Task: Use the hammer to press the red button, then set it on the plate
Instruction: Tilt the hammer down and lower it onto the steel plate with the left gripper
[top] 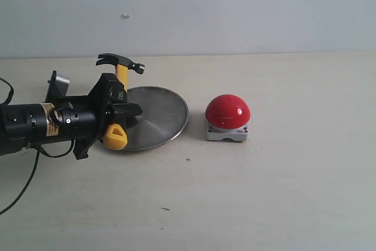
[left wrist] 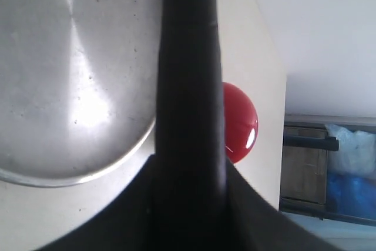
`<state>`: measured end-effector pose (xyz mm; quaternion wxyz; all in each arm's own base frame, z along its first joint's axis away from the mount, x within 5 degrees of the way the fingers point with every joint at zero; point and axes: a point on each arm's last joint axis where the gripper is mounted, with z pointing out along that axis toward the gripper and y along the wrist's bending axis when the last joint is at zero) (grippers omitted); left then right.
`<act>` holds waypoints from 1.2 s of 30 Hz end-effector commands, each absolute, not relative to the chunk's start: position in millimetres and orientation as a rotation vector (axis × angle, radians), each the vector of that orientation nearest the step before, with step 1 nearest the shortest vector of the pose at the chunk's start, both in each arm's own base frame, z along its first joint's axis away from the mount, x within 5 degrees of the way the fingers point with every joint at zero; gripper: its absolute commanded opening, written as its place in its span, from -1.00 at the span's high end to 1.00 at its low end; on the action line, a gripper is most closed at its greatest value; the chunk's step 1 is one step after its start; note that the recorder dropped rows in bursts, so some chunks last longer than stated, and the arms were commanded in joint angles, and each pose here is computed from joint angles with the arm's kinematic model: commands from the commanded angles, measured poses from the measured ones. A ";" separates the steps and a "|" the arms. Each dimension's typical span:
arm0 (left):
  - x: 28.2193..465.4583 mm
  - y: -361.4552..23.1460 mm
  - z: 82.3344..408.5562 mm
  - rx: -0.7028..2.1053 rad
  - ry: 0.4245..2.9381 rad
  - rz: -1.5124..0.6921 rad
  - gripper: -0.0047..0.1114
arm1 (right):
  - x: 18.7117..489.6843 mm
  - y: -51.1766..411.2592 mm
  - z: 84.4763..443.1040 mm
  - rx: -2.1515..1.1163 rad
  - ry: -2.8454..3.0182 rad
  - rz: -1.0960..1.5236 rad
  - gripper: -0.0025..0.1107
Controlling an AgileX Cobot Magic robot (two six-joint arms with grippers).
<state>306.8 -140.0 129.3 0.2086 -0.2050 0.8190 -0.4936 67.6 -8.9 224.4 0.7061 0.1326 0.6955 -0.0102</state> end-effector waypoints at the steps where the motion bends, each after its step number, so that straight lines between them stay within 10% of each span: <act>1: 311.2 -145.0 137.6 -0.521 2.196 -1.458 0.92 | 67.4 -8.8 223.3 0.293 1.547 -0.027 0.96; 36: 334.4 -177.6 105.4 -0.535 2.242 -1.468 0.92 | 67.4 -9.0 223.3 0.293 1.547 -0.030 0.96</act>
